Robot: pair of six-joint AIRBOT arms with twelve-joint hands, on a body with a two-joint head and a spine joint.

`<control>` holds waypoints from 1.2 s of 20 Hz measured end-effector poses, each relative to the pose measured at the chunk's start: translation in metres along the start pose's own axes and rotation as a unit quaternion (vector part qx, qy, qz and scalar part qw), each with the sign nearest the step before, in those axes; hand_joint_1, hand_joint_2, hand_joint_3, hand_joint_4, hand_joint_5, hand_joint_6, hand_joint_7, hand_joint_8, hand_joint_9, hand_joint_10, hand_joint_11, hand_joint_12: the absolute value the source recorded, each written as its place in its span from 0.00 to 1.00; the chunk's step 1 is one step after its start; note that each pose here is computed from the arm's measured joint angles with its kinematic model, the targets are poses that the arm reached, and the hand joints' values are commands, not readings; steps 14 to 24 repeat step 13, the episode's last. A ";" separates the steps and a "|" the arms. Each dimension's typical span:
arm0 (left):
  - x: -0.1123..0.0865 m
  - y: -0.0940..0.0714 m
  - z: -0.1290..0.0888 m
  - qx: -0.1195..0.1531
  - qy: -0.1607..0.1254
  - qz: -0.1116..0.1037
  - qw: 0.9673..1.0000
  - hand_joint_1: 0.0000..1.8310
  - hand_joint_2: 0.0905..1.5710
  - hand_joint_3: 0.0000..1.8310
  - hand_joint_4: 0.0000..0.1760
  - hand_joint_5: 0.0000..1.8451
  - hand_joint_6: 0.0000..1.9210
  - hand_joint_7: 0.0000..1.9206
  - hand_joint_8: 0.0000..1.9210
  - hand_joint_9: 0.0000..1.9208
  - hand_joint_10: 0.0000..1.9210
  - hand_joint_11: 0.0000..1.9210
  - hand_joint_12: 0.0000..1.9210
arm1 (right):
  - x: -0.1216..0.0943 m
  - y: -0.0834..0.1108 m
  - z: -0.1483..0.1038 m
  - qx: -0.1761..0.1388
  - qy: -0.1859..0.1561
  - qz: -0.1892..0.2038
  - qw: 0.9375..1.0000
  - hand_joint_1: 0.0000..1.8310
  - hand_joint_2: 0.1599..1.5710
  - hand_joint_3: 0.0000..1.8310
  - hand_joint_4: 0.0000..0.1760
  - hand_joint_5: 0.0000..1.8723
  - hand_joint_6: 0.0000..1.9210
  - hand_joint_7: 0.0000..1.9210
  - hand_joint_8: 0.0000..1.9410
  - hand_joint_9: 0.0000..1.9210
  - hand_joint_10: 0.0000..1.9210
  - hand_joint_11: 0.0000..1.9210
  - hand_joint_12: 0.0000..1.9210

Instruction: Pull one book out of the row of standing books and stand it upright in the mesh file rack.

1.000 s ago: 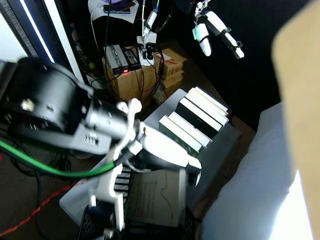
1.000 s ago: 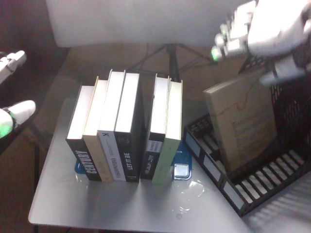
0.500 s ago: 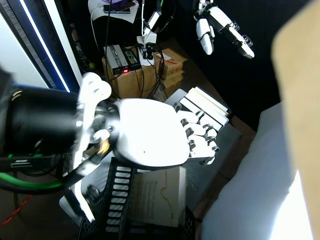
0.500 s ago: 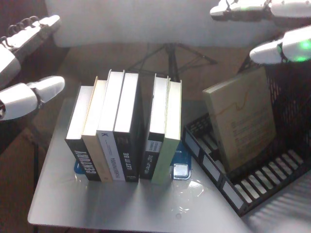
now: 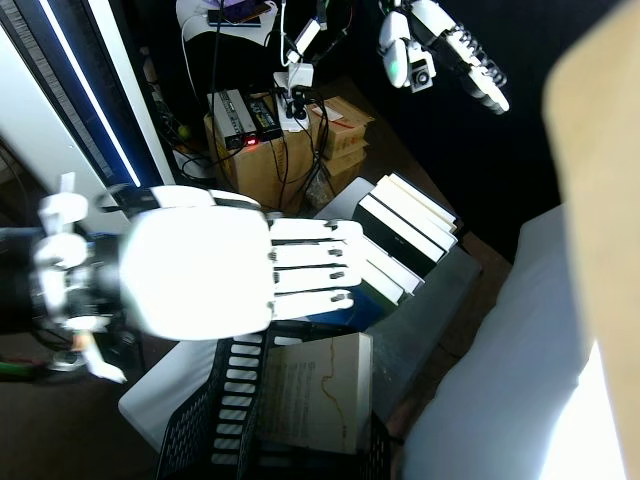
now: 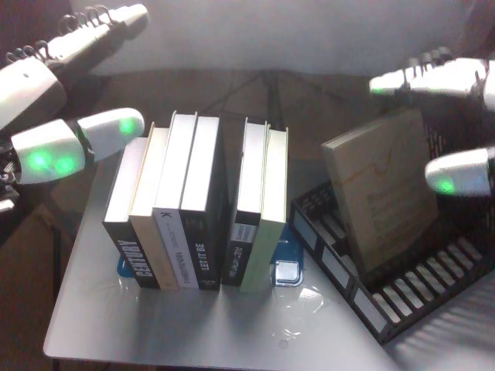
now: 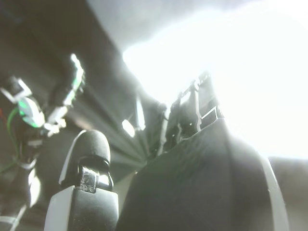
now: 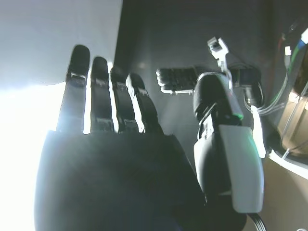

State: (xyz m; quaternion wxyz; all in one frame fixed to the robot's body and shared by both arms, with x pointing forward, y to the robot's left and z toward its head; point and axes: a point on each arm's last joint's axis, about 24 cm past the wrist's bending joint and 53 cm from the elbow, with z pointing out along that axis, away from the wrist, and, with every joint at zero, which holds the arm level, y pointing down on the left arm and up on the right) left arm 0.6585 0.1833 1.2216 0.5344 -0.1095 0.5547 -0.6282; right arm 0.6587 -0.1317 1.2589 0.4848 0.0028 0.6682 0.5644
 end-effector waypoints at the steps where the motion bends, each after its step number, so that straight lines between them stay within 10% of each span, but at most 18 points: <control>1: 0.004 0.000 0.000 0.000 0.005 -0.005 1.000 0.03 0.84 0.00 0.47 0.00 0.00 0.00 0.00 0.00 0.00 0.00 0.00 | 0.009 -0.001 -0.002 -0.002 0.004 0.009 1.000 0.11 0.82 0.00 0.00 0.00 0.00 0.00 0.00 0.00 0.00 0.00 0.00; 3: 0.012 -0.003 0.000 0.002 0.013 -0.012 1.000 0.02 0.84 0.00 0.58 0.00 0.00 0.00 0.00 0.00 0.00 0.00 0.00 | 0.014 0.007 -0.004 -0.017 -0.003 0.026 0.999 0.10 0.82 0.00 0.02 0.00 0.00 0.00 0.00 0.00 0.00 0.00 0.00; 9: 0.031 0.000 0.002 0.004 0.034 -0.028 0.999 0.02 0.87 0.00 0.47 0.00 0.00 0.00 0.00 0.00 0.00 0.00 0.08 | 0.027 0.001 -0.011 -0.026 -0.008 0.051 0.998 0.11 0.81 0.00 0.05 0.00 0.00 0.00 0.00 0.00 0.00 0.00 0.00; 24: 0.035 0.000 0.002 0.003 0.039 -0.031 0.999 0.01 0.86 0.00 0.59 0.00 0.00 0.00 0.00 0.00 0.00 0.00 0.01 | 0.025 -0.002 -0.017 -0.026 -0.025 0.065 0.997 0.15 0.82 0.00 0.00 0.00 0.00 0.00 0.00 0.00 0.00 0.00 0.00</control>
